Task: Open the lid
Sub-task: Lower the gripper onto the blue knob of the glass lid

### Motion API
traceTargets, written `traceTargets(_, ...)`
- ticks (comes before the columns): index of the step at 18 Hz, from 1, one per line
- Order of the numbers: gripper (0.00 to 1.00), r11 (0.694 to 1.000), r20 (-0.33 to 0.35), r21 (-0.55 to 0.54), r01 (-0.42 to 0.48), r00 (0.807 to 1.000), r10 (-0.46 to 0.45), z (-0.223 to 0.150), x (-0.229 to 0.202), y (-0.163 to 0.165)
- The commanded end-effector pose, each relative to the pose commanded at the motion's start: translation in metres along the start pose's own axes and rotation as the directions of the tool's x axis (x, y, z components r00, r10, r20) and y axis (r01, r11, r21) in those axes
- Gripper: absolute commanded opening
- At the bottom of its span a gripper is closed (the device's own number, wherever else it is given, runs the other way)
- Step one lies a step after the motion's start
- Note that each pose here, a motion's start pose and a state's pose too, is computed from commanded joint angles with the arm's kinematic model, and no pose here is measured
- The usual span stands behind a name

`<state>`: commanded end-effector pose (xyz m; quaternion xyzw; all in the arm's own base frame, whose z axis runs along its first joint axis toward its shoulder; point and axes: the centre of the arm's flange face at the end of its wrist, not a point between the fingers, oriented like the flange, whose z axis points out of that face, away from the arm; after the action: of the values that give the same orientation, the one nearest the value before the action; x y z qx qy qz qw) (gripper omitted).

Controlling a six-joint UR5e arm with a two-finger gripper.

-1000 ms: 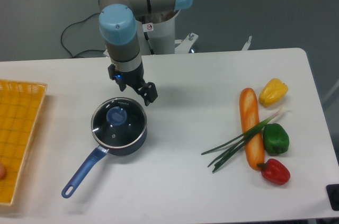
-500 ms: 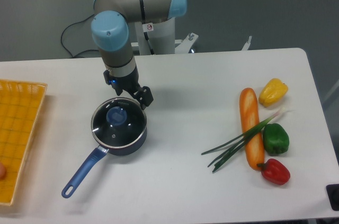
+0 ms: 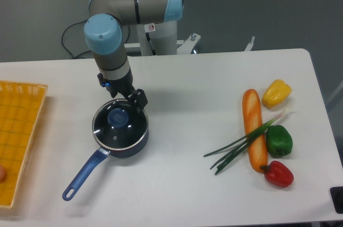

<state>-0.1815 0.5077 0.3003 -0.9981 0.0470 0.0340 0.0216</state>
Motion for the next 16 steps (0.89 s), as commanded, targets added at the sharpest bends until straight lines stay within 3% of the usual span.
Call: traceTargets(16,1.00,0.999,-0.010,0.012,0.037,0.999,-0.037,0.006,0.000,-0.023)
